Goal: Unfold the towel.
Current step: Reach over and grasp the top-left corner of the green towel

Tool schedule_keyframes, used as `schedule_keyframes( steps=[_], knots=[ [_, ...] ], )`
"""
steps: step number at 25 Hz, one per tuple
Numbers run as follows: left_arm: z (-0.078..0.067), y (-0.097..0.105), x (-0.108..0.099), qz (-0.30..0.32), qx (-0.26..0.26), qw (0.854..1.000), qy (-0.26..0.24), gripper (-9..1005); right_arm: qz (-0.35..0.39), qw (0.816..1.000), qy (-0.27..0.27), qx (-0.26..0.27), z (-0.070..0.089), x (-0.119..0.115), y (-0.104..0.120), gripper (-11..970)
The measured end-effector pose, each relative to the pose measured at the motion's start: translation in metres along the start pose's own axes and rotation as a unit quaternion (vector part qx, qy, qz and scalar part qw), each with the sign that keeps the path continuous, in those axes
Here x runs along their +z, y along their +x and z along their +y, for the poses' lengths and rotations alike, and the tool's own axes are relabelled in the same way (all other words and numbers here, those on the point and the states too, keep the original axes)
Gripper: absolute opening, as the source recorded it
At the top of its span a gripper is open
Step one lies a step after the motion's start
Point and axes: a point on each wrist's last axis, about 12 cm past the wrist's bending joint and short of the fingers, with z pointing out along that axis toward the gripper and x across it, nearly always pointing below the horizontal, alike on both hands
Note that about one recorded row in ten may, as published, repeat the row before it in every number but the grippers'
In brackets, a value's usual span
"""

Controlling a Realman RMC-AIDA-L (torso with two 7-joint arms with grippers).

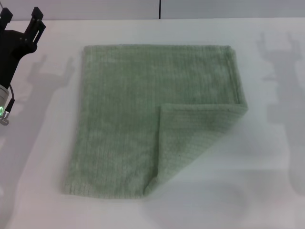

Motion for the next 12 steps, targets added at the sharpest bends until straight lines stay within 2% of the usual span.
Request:
schedule_keyframes(
  steps=[12],
  knots=[
    [-0.0010,0.0011,-0.0021,0.004,0.005,1.000,0.006,750,0.006,1.000,-0.005,0.007,0.0003,-0.0038,0.0029,746]
  ],
)
